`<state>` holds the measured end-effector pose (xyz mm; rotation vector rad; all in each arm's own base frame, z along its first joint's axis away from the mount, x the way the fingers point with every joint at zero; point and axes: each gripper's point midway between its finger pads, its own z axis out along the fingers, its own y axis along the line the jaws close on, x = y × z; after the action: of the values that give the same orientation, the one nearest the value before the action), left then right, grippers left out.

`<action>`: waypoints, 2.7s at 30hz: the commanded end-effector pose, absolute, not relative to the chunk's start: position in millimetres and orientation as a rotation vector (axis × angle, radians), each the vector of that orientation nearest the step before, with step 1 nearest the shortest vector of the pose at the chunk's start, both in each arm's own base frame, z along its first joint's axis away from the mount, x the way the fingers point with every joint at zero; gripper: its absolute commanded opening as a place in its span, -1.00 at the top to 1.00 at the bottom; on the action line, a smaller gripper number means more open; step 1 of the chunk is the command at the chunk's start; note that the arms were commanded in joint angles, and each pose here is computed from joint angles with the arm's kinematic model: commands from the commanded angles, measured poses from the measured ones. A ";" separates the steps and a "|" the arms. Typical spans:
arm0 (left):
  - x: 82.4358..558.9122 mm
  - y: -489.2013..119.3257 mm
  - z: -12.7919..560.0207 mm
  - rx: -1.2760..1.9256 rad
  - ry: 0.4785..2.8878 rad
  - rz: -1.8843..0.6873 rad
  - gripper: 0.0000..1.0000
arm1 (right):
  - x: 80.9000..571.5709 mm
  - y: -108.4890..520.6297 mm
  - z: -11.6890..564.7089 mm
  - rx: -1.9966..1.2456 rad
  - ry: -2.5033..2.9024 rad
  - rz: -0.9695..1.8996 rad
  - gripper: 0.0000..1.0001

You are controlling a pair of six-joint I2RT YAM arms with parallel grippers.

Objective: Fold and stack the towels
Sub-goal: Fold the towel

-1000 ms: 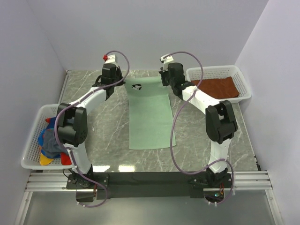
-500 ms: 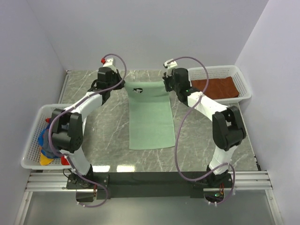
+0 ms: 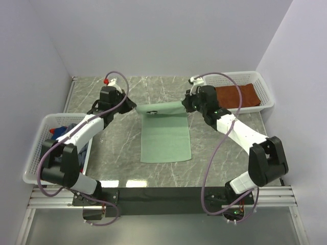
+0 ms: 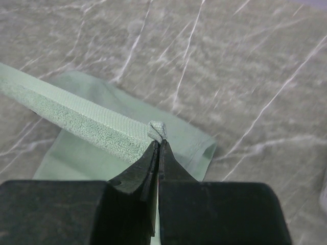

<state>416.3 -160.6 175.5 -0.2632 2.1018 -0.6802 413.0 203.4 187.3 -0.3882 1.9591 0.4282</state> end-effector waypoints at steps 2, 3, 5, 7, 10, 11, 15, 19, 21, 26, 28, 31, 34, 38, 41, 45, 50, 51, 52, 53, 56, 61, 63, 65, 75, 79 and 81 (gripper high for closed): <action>388.0 -144.5 157.3 -0.386 2.170 -0.663 0.99 | 384.8 182.4 175.1 -0.282 2.049 0.432 1.00; 382.1 -145.0 157.4 -0.390 2.177 -0.672 0.99 | 377.2 185.0 170.8 -0.289 2.065 0.462 1.00; 369.4 -144.3 146.0 -0.410 2.209 -0.682 0.99 | 362.3 184.0 159.5 -0.261 2.102 0.500 1.00; 356.6 -144.0 141.7 -0.420 2.221 -0.700 0.99 | 349.1 186.4 154.5 -0.262 2.121 0.548 1.00; 336.5 -149.9 136.3 -0.421 2.248 -0.753 0.99 | 329.1 184.1 137.1 -0.215 2.174 0.593 1.00; 330.5 -152.3 134.6 -0.417 2.257 -0.770 0.99 | 320.9 181.7 126.8 -0.188 2.203 0.602 1.00; 304.5 -158.2 131.2 -0.400 2.260 -0.821 0.99 | 301.6 178.4 115.4 -0.140 2.227 0.641 1.00; 281.4 -160.1 111.3 -0.408 2.294 -0.841 0.99 | 289.7 173.4 109.5 -0.114 2.226 0.647 1.00; 277.6 -158.6 104.3 -0.422 2.302 -0.830 0.99 | 286.8 167.5 101.0 -0.087 2.247 0.618 1.00; 264.3 -163.1 78.8 -0.449 2.358 -0.833 0.99 | 279.0 165.7 83.1 -0.042 2.298 0.625 1.00; 259.1 -168.8 69.7 -0.439 2.387 -0.839 0.99 | 277.2 164.8 74.3 -0.017 2.320 0.622 1.00; 253.4 -176.4 61.2 -0.418 2.422 -0.826 0.99 | 268.5 166.3 61.5 -0.009 2.363 0.643 0.91; 246.5 -179.5 57.8 -0.407 2.442 -0.804 0.92 | 258.1 168.9 59.7 -0.039 2.371 0.682 0.67; 236.2 -173.5 60.9 -0.412 2.444 -0.765 0.58 | 237.7 172.9 67.8 -0.101 2.382 0.748 0.11; 227.3 -170.2 75.2 -0.393 2.421 -0.776 -0.20 | 221.2 171.1 77.4 -0.142 2.384 0.762 -0.04; 220.5 -168.0 104.9 -0.359 2.345 -0.816 -0.89 | 216.3 166.3 97.6 -0.185 2.337 0.742 -0.10; 225.5 -150.0 119.2 -0.367 2.322 -0.688 -0.89 | 236.2 172.2 122.6 -0.276 2.299 0.692 -0.17; 230.4 -148.6 127.4 -0.356 2.306 -0.668 -0.88 | 239.1 172.3 117.3 -0.275 2.331 0.671 -0.17; 230.4 -147.4 127.3 -0.356 2.315 -0.653 -0.86 | 242.8 174.9 120.4 -0.275 2.328 0.666 -0.17; 232.3 -146.6 127.7 -0.358 2.317 -0.642 -0.83 | 242.4 179.5 119.7 -0.287 2.334 0.667 -0.16; 236.8 -154.3 132.4 -0.364 2.300 -0.690 -0.70 | 243.2 185.8 109.3 -0.269 2.367 0.639 -0.11; 225.8 -175.9 105.5 -0.387 2.369 -0.817 -0.29 | 233.5 202.6 90.3 -0.242 2.397 0.691 0.06; 220.9 -184.3 92.6 -0.381 2.408 -0.811 -0.20 | 232.0 208.1 84.9 -0.215 2.401 0.726 0.10; 220.0 -187.5 81.1 -0.384 2.440 -0.778 -0.12 | 226.8 207.7 73.1 -0.200 2.428 0.738 0.12; 211.8 -221.1 59.4 -0.312 2.518 -0.729 0.25 | 211.0 209.7 37.0 -0.091 2.518 0.800 0.24; 202.0 -217.5 37.2 -0.298 2.590 -0.619 0.41 | 200.7 201.0 19.1 -0.036 2.581 0.760 0.29; 191.3 -210.9 21.6 -0.300 2.649 -0.569 0.53 | 195.2 194.9 13.0 -0.008 2.611 0.734 0.31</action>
<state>187.3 -211.8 24.0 -0.2768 2.6550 -0.6153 197.8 198.3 18.8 -0.0642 2.5979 0.7481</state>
